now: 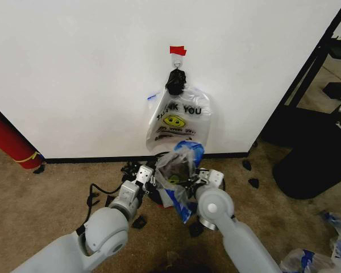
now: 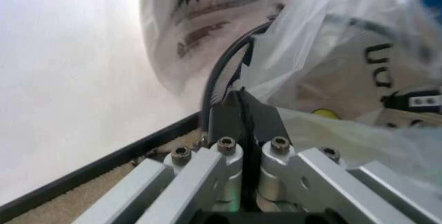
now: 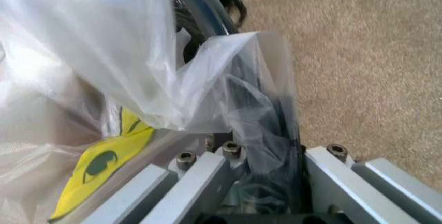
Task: Pick up the garbage bag from the wall and place it over the trash bin.
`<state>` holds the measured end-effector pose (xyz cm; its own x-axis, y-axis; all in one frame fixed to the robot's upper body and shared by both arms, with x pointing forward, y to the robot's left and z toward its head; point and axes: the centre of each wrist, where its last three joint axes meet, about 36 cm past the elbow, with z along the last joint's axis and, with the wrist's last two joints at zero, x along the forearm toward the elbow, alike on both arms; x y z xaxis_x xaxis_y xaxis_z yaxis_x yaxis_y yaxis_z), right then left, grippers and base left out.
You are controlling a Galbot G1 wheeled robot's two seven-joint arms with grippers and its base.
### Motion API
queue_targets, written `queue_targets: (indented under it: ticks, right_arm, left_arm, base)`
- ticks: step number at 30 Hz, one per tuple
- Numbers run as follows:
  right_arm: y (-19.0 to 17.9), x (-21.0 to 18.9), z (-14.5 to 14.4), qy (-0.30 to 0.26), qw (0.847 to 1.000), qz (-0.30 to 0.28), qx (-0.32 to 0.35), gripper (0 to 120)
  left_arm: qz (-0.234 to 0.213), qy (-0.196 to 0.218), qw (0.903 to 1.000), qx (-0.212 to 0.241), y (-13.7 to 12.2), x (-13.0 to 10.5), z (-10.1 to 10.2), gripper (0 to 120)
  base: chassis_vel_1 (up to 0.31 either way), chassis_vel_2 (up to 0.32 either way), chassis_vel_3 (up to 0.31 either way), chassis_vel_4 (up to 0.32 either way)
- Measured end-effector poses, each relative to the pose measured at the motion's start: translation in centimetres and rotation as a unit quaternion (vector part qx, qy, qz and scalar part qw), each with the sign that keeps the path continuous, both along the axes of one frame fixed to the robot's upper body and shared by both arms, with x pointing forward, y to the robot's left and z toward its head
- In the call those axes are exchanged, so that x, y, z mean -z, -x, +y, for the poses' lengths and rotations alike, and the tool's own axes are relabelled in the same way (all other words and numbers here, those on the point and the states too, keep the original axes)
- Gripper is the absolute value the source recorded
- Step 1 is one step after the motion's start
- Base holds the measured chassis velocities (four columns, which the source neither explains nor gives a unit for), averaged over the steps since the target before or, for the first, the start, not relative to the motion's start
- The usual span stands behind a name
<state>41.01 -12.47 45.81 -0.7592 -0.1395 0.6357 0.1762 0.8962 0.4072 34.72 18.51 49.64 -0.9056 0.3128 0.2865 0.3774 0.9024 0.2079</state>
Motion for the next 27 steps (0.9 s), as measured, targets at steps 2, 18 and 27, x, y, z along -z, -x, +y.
queue_targets:
  ticks: [2, 18, 27]
  right_arm:
    - [0.7, -0.3, -0.9, -0.012, 1.000, -0.011, 0.001, 0]
    - [2.6, 0.0, -3.7, -0.023, 0.999, -0.017, 0.016, 0]
    - [3.4, 0.8, -4.2, -0.030, 0.999, -0.015, 0.017, 0]
  left_arm:
    - [-0.003, 0.000, 1.0000, -0.003, 0.1, -0.7, 0.5, 0]
    - [-0.005, 0.018, 0.9989, 0.042, 2.3, -4.1, 1.7, 6]
    - [-0.084, 0.018, 0.9882, 0.127, 3.9, -9.0, 2.7, 41]
  base:
    - [0.000, 0.000, 0.000, 0.000]
    - [0.000, 0.000, 0.000, 0.000]
    - [0.000, 0.000, 0.000, 0.000]
